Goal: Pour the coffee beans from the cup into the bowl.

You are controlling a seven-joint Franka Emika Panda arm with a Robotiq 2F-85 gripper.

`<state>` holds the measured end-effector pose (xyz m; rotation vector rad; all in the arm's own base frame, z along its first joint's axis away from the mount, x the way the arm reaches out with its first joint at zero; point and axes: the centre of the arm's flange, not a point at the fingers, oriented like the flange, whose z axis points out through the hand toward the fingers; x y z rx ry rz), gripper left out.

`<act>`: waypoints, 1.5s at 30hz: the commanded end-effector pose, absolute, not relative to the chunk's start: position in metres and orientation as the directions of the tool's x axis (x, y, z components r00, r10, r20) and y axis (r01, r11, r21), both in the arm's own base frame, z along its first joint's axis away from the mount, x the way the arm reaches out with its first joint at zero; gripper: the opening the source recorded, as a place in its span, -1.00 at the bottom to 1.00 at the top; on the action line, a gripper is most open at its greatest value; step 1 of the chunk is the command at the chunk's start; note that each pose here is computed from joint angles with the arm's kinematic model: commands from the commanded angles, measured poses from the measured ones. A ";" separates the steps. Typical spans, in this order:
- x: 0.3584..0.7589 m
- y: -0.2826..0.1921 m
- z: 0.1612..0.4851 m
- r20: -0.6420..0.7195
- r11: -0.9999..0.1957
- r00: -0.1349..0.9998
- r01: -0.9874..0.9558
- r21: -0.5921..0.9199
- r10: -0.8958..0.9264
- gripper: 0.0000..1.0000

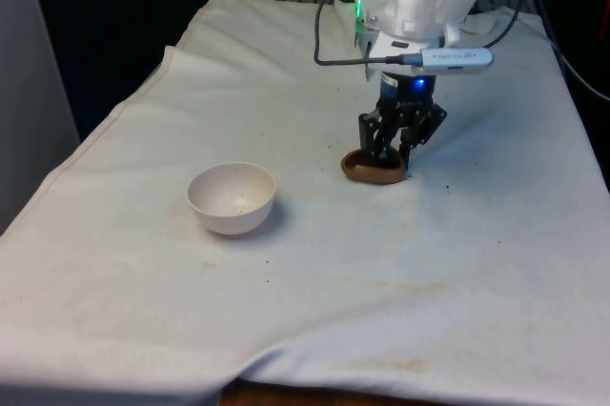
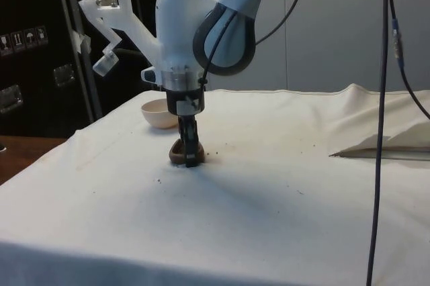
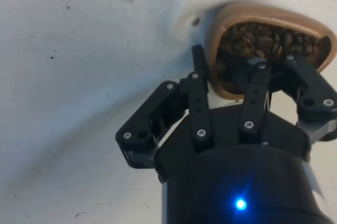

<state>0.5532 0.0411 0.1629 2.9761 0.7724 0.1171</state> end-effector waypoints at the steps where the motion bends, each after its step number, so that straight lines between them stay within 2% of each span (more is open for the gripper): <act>1: 0.553 0.040 0.163 0.057 -0.873 0.872 0.481 0.082 0.486 -0.93; 16: 0.555 0.041 0.166 0.064 -0.872 0.871 0.482 0.085 0.487 -0.93; 35: 0.559 0.040 0.211 0.070 -0.873 0.872 0.477 0.104 0.485 -0.93; 45: 0.578 0.032 0.234 0.054 -0.876 0.877 0.471 0.104 0.478 -0.93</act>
